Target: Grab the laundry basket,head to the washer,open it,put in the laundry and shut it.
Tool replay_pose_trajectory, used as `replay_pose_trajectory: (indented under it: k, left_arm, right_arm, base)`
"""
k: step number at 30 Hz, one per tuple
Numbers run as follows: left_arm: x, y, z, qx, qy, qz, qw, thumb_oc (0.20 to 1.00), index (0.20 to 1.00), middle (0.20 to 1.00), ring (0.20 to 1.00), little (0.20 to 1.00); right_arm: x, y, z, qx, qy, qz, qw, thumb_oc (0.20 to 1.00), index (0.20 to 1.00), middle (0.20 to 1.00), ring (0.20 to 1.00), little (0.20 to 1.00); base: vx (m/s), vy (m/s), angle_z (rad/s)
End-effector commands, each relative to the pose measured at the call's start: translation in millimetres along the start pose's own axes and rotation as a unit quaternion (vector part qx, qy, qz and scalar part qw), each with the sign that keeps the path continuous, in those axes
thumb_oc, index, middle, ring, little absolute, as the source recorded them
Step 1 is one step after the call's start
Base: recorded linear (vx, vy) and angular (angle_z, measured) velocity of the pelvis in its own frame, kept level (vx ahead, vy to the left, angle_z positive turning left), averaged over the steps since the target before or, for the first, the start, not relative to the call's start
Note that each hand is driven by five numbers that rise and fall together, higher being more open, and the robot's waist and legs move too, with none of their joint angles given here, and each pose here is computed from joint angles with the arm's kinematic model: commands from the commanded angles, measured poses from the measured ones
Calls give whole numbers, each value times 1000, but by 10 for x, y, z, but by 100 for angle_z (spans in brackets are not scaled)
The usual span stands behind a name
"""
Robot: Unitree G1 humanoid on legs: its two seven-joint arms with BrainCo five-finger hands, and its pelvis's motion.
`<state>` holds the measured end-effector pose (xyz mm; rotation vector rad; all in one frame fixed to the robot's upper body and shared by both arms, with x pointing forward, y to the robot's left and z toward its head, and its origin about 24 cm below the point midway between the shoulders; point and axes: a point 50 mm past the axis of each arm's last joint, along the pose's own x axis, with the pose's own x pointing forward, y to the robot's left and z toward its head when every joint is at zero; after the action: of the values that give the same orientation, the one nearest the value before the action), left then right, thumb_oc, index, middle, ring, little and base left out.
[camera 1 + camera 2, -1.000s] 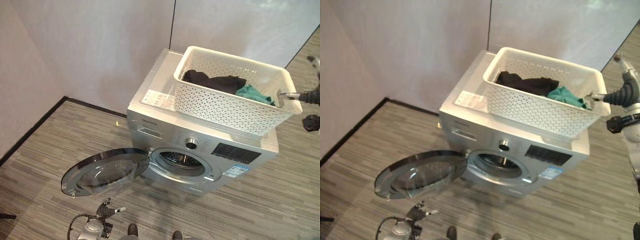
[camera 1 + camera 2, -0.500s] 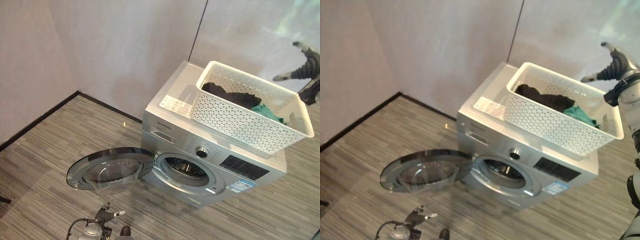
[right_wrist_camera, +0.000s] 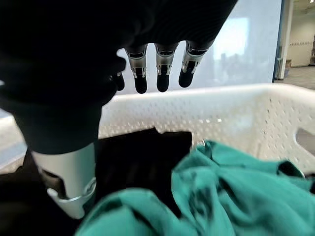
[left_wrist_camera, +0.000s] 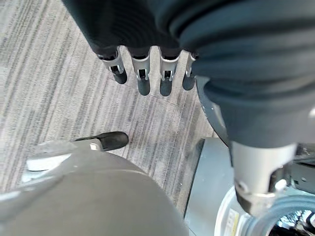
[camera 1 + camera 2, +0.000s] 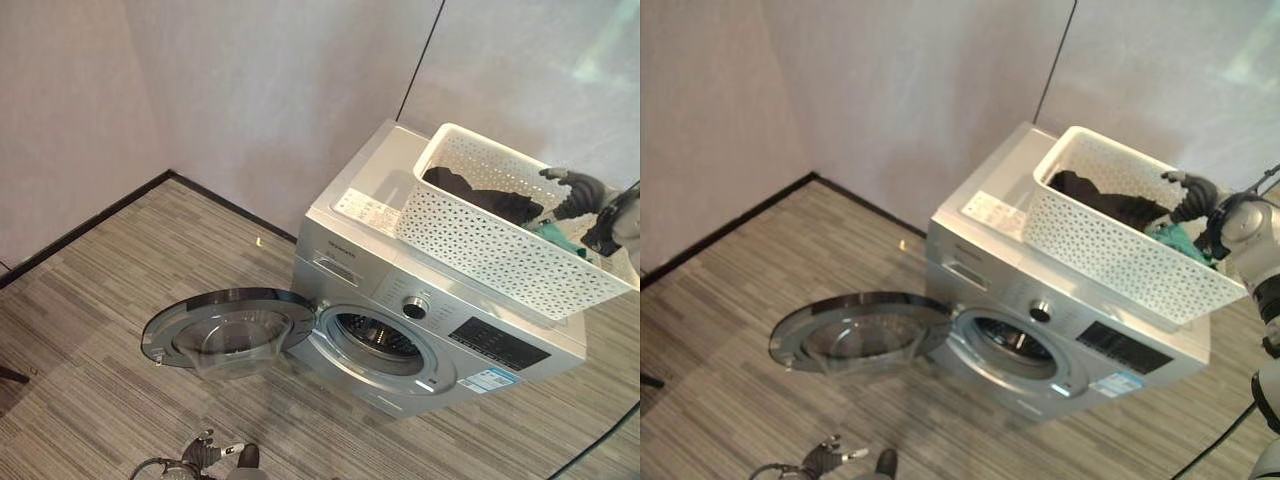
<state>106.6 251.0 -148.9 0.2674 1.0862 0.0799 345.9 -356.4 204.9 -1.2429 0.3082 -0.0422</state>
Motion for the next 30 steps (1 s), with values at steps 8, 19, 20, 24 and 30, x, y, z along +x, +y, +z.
replay_pose_trajectory:
  k: [8, 19, 20, 24, 30]
  left_arm:
    - [23, 53, 144, -21, -30, 1, 999, 1000, 1000, 1000, 1000, 1000]
    - [31, 296, 159, -78, -19, 59, 995, 1000, 1000, 1000, 1000, 1000]
    - [34, 308, 176, -79, -21, 62, 995, 1000, 1000, 1000, 1000, 1000]
    - [43, 273, 222, -67, -27, 53, 996, 1000, 1000, 1000, 1000, 1000]
    - [54, 167, 240, -46, -28, 30, 998, 1000, 1000, 1000, 1000, 1000]
  right_arm:
    - [-46, -347, -78, -4, 36, -44, 998, 1000, 1000, 1000, 1000, 1000]
    - [100, -596, 314, 57, 21, -97, 993, 1000, 1000, 1000, 1000, 1000]
    - [137, -555, 385, 59, 15, -94, 994, 1000, 1000, 1000, 1000, 1000]
    - [190, -363, 335, 30, 37, -57, 997, 1000, 1000, 1000, 1000, 1000]
    - [218, -79, 180, 10, 63, 0, 998, 1000, 1000, 1000, 1000, 1000]
  base:
    - [14, -1, 5]
    - [-21, -15, 16]
    - [6, -36, 16]
    - [21, -30, 14]
    - [16, -10, 4]
